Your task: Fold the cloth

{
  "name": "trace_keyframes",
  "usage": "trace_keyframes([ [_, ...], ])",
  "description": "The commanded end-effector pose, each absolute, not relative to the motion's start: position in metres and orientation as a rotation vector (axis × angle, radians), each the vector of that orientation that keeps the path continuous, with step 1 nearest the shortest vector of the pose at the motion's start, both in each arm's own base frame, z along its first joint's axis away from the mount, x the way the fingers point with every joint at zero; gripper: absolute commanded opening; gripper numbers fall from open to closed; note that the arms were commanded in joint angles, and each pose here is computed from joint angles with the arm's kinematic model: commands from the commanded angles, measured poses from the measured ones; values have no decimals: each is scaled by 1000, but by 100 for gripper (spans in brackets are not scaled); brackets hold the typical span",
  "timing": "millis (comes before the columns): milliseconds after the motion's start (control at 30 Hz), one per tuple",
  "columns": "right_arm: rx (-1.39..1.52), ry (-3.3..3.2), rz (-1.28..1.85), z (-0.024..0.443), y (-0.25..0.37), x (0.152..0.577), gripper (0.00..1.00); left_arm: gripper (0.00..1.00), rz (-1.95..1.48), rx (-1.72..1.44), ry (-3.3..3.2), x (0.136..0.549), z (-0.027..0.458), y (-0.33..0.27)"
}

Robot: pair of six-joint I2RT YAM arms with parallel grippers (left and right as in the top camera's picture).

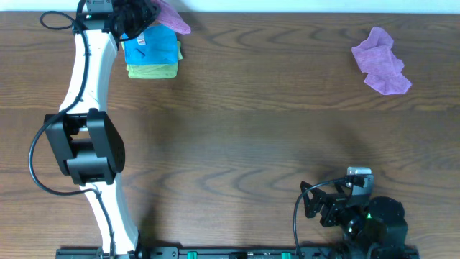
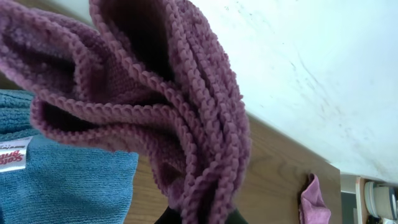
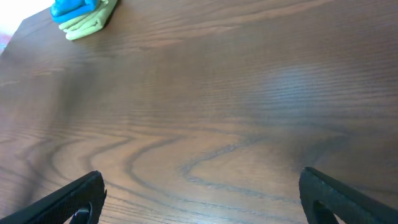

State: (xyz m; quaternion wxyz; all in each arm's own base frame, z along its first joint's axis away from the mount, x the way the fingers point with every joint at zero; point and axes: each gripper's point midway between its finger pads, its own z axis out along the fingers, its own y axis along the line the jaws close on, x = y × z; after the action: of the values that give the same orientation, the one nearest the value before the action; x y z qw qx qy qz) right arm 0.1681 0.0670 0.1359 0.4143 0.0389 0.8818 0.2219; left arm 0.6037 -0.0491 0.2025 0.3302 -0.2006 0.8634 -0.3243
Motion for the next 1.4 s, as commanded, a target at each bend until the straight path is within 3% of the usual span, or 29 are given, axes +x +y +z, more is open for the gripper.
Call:
trace_keyframes([
  [0, 119, 2211, 550, 136, 64, 169, 99, 5, -846, -474, 2241, 607, 211, -50],
  [500, 119, 2211, 550, 136, 64, 169, 99, 6, -862, -477, 2364, 605, 153, -54],
  [1367, 118, 2211, 550, 136, 64, 169, 99, 6, -319, -443, 2533, 582, 111, 4],
])
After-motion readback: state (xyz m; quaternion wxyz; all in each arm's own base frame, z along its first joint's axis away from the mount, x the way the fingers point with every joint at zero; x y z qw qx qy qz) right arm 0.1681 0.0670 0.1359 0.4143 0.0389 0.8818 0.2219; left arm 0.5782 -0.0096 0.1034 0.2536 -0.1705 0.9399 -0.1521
